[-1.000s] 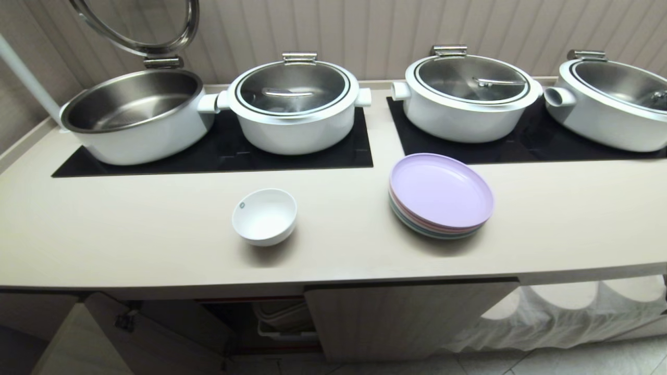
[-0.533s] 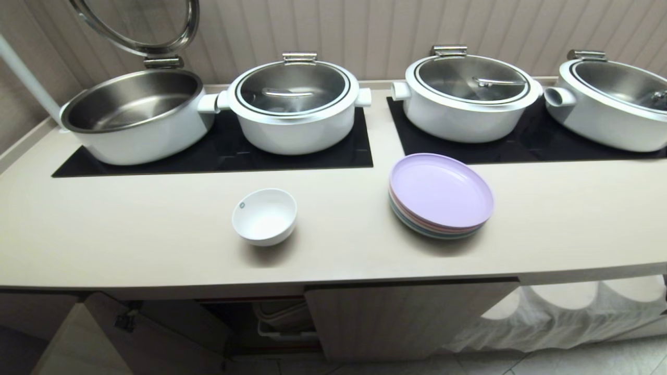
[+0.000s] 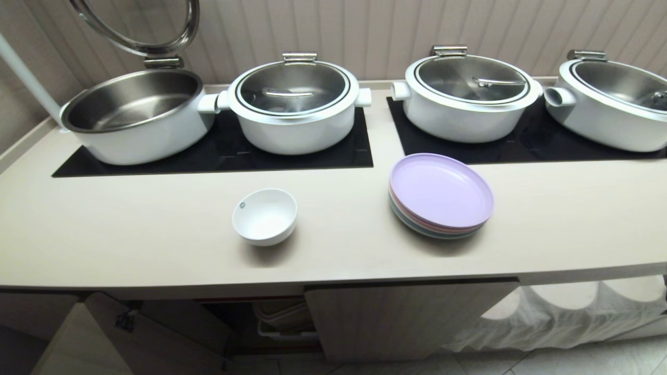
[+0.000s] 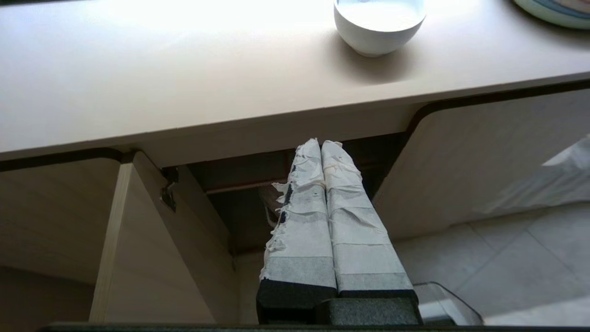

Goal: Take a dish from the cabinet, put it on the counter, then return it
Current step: Pick up the bowl from the table

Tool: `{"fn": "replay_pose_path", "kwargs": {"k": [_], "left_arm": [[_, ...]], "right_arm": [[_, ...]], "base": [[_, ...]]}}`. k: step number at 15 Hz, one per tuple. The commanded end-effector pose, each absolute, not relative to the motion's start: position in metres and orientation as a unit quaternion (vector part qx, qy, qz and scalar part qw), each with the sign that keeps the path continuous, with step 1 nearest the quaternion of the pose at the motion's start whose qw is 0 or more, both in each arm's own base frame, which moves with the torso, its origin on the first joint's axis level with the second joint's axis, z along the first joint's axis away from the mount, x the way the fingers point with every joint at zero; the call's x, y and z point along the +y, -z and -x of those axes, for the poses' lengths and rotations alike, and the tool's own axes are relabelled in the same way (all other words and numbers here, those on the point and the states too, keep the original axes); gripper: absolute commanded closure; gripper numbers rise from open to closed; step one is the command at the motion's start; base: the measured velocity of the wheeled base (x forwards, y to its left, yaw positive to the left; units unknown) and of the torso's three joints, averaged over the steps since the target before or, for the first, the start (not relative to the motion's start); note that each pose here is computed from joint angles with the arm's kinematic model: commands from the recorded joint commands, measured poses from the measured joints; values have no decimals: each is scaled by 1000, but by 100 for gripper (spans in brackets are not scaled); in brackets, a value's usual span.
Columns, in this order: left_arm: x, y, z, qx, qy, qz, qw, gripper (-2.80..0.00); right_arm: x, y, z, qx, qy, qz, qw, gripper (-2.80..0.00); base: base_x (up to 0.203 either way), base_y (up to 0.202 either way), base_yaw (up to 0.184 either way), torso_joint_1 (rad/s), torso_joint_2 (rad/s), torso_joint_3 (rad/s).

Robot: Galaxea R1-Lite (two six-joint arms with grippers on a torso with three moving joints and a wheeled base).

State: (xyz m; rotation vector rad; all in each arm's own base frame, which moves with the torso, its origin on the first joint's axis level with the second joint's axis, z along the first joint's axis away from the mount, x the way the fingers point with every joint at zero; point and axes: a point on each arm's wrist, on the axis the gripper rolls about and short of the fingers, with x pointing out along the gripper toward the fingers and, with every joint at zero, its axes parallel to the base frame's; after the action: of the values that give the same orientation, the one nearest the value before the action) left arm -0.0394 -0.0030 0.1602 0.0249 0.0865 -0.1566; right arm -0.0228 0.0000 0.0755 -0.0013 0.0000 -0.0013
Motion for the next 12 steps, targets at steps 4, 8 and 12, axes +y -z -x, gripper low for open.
{"fn": "replay_pose_path", "kwargs": {"k": [4, 8, 12], "left_arm": [[-4, -240, -48, 187, 80, 21, 979, 0], [-6, -290, -114, 267, 76, 48, 960, 0], [-16, -304, -159, 401, 77, 77, 909, 0]], "right_arm": [[0, -75, 23, 0, 1, 1, 1000, 0], [0, -75, 23, 0, 1, 1, 1000, 0], [0, -75, 23, 0, 1, 1, 1000, 0]], "base": [[0, 0, 0, 0, 0, 0], [0, 0, 0, 0, 0, 0], [0, 0, 0, 0, 0, 0]]}}
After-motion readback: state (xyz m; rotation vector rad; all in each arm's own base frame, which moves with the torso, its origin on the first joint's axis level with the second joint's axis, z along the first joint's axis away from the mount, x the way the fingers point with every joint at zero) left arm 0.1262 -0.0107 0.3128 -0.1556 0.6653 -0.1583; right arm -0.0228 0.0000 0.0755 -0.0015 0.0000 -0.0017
